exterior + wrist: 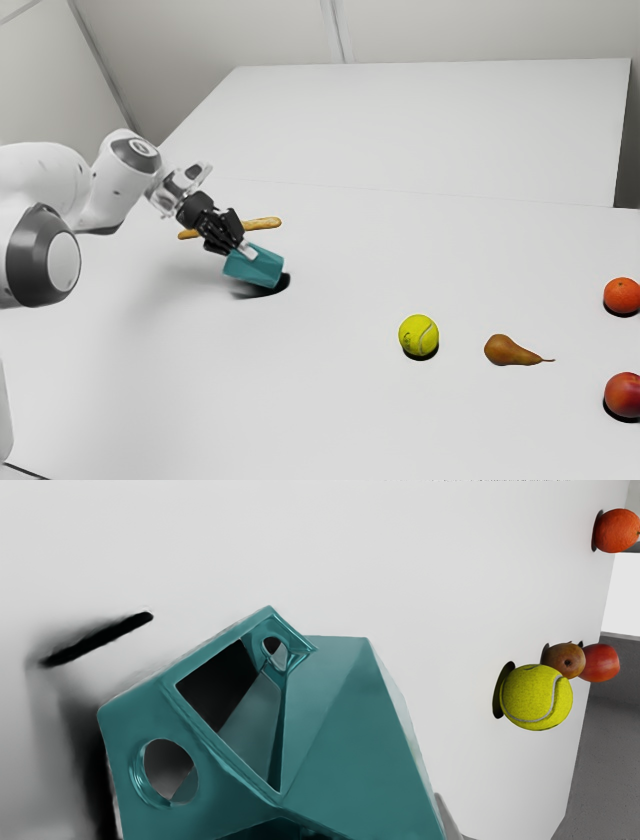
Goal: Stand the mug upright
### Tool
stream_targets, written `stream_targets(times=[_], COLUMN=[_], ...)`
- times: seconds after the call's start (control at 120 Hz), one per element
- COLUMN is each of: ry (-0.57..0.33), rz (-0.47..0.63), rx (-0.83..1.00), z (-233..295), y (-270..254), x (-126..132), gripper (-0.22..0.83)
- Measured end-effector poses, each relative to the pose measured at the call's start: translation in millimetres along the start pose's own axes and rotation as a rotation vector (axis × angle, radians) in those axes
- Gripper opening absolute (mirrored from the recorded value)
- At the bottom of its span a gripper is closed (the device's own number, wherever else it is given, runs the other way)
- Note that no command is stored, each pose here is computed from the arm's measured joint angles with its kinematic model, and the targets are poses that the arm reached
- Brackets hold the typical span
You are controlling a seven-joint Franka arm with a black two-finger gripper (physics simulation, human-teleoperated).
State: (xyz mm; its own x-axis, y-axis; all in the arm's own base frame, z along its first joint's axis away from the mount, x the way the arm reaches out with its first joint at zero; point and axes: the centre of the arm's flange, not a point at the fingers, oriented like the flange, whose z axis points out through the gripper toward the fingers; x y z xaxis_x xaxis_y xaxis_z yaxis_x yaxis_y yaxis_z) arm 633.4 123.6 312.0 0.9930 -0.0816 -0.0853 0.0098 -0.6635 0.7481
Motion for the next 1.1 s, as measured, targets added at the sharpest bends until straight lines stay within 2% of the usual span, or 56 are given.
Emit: stream_targets(times=[0.3, 0.458, 0.725, 0.933, 1.1], ry=[0.010, 0.011, -0.002, -0.038, -0.069], rz=[0.036, 0.096, 0.126, 0.083, 0.047], rx=[0.084, 0.244, 0.503, 0.629, 0.686], z=[-22.0, -31.2, -28.9, -20.9, -12.7], y=[19.6, 58.2, 70.1, 62.2, 57.1], x=[-2.3, -8.4, -25.9, -53.8, -59.7], gripper=[-0.17, -0.17, -0.17, -0.17, -0.17])
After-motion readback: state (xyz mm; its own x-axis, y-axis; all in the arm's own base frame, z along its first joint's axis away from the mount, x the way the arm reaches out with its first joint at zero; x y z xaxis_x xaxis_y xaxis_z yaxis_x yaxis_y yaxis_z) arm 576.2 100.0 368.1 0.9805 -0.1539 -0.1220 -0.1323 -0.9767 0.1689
